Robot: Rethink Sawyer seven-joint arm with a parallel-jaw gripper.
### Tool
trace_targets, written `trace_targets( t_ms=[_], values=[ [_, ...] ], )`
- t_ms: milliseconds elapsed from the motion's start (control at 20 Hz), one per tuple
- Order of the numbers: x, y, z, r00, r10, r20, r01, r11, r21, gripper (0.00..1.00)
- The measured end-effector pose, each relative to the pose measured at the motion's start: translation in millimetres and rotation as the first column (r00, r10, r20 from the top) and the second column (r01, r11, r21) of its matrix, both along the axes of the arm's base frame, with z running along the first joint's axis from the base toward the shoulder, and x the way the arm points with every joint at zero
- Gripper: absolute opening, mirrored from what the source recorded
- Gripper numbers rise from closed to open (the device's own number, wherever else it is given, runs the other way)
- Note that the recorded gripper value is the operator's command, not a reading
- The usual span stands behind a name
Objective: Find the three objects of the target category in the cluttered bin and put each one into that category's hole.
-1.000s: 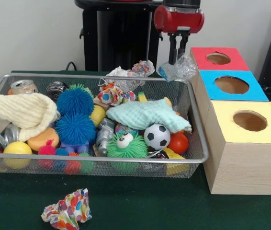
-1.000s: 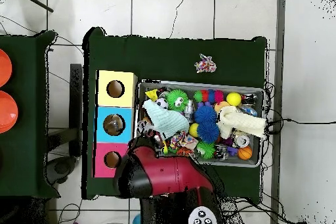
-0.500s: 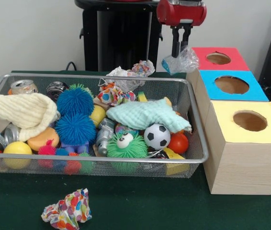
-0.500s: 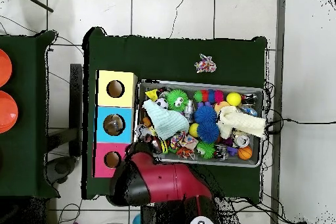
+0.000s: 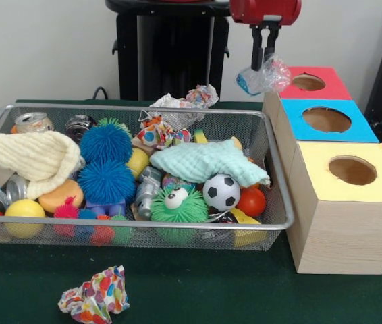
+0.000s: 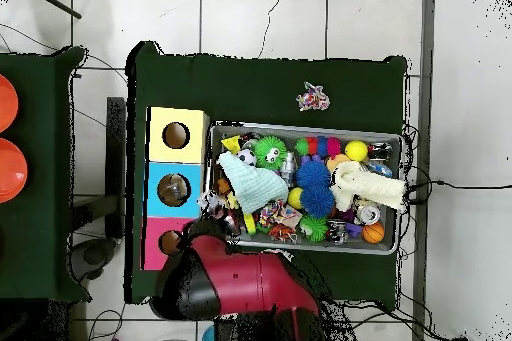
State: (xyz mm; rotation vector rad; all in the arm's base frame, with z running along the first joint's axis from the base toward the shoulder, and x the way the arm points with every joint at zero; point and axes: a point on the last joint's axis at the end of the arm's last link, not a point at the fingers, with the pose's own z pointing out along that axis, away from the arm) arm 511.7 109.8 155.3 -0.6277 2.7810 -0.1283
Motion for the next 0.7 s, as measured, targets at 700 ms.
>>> trace_targets(
  t_ms=[700],
  values=[
    [-9.2, 36.9, 7.2, 0.9988, 0.048, -0.012, -0.048, 0.9988, 0.002, 0.00]
  ],
)
